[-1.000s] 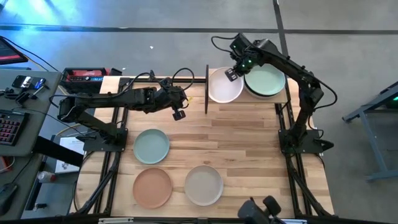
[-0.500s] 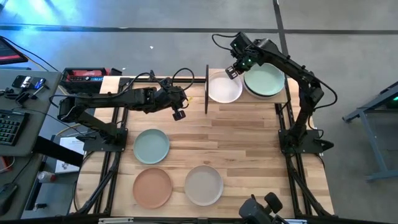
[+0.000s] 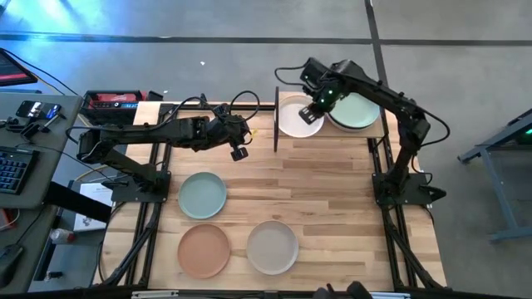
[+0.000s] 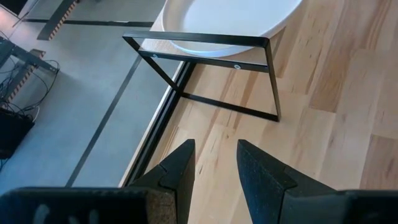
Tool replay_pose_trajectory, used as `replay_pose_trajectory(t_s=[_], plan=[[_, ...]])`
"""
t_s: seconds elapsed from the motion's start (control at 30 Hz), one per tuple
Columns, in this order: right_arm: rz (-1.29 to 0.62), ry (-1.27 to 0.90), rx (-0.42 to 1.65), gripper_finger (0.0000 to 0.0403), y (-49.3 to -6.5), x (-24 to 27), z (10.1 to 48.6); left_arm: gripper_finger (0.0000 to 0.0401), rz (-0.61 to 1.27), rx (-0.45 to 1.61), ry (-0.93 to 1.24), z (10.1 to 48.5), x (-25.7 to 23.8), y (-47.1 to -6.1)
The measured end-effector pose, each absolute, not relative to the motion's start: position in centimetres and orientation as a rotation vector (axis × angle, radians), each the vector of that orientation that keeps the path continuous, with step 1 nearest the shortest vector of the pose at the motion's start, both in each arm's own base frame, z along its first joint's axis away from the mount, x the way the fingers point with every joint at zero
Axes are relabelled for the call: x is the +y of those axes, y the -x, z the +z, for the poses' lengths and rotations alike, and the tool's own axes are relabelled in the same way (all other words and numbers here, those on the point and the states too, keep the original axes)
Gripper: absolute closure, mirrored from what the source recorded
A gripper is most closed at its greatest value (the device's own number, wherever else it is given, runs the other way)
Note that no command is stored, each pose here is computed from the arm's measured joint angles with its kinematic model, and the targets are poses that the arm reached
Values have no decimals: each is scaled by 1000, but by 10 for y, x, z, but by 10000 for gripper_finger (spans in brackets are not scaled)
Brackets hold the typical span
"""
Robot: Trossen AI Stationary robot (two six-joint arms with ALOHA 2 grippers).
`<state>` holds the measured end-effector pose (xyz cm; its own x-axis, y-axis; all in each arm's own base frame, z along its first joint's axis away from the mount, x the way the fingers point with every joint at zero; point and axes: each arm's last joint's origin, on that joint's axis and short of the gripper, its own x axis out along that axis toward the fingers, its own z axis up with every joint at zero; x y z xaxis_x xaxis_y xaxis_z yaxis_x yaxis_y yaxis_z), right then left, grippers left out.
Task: Place and stack plates onto a shelf
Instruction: Put the white plate on the shelf
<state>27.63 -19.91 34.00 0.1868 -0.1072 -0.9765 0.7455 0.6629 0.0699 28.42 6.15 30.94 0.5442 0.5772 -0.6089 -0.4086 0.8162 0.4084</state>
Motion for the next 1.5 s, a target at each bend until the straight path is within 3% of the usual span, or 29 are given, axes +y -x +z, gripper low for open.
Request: replay_pose_trajectory(t_s=[0.7, 1.07, 1.5], plan=[[-857, -661, 1390, 347, -254, -210, 335, 293, 591, 803, -229, 309, 62, -284], [-670, -657, 1270, 347, -272, -206, 337, 293, 591, 803, -228, 309, 62, -284], [-631, -655, 1331, 347, -287, -189, 328, 293, 592, 803, -227, 309, 62, -284]])
